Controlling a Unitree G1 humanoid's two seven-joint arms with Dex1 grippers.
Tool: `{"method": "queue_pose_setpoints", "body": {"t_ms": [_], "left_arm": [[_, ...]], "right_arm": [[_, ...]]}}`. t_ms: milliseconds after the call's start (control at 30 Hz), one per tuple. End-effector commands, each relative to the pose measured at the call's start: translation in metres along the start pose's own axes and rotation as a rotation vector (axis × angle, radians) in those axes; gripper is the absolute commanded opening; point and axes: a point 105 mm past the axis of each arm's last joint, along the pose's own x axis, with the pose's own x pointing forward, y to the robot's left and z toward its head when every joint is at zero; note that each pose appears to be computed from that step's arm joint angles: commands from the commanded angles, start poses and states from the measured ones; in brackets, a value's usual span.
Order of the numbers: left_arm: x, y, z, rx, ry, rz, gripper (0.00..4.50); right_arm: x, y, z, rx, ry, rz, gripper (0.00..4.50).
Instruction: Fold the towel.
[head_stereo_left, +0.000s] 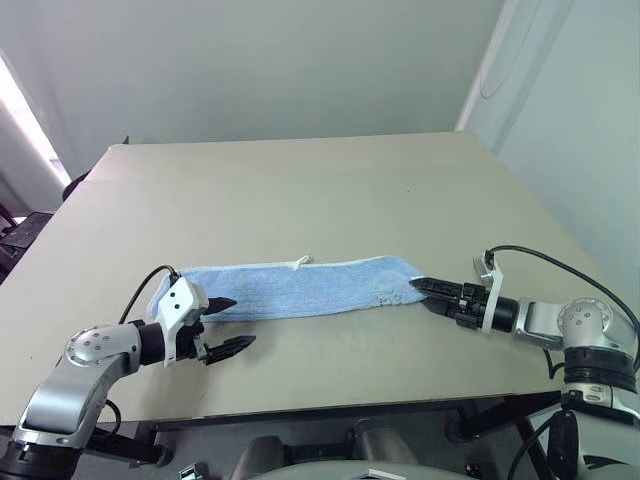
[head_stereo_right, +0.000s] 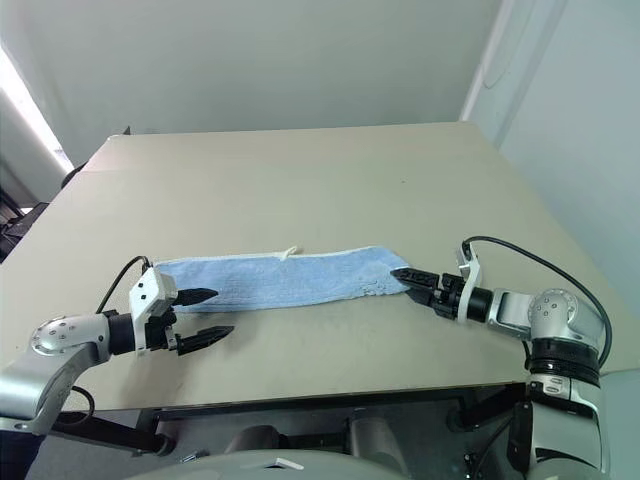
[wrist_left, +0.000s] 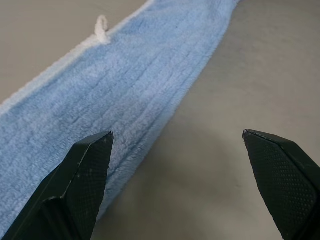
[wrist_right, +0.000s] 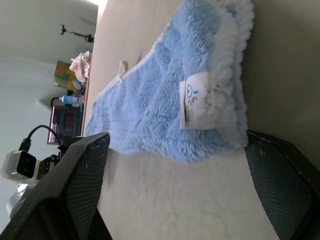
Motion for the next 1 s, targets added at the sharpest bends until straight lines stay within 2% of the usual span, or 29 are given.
{"method": "queue_pose_setpoints", "body": {"t_ms": [33, 167, 267, 467, 633, 800, 1000], "left_arm": [[0.003, 0.001, 0.009, 0.043, -0.024, -0.009, 4.38], [0.003, 0.003, 0.011, 0.047, -0.026, -0.002, 4.38], [0.002, 0.004, 0.012, 0.050, -0.026, 0.003, 4.38], [0.002, 0.005, 0.011, 0.048, -0.023, 0.012, 4.38], [0.003, 0.005, 0.012, 0.047, -0.029, 0.016, 4.38], [0.004, 0.006, 0.012, 0.046, -0.030, 0.019, 4.38], [0.007, 0.008, 0.013, 0.045, -0.035, 0.018, 4.38]], "right_arm": [[0.005, -0.001, 0.013, -0.028, -0.062, -0.042, 4.40], [0.012, 0.000, 0.011, -0.028, -0.060, -0.034, 4.40], [0.014, 0.000, 0.010, -0.035, -0.057, -0.039, 3.84], [0.014, 0.000, 0.011, -0.033, -0.059, -0.023, 1.63], [0.013, 0.004, 0.010, -0.066, -0.052, -0.018, 0.01], [0.001, 0.008, 0.018, -0.118, -0.065, -0.013, 0.01], [-0.033, 0.016, 0.047, -0.258, -0.114, -0.070, 0.01]]}}
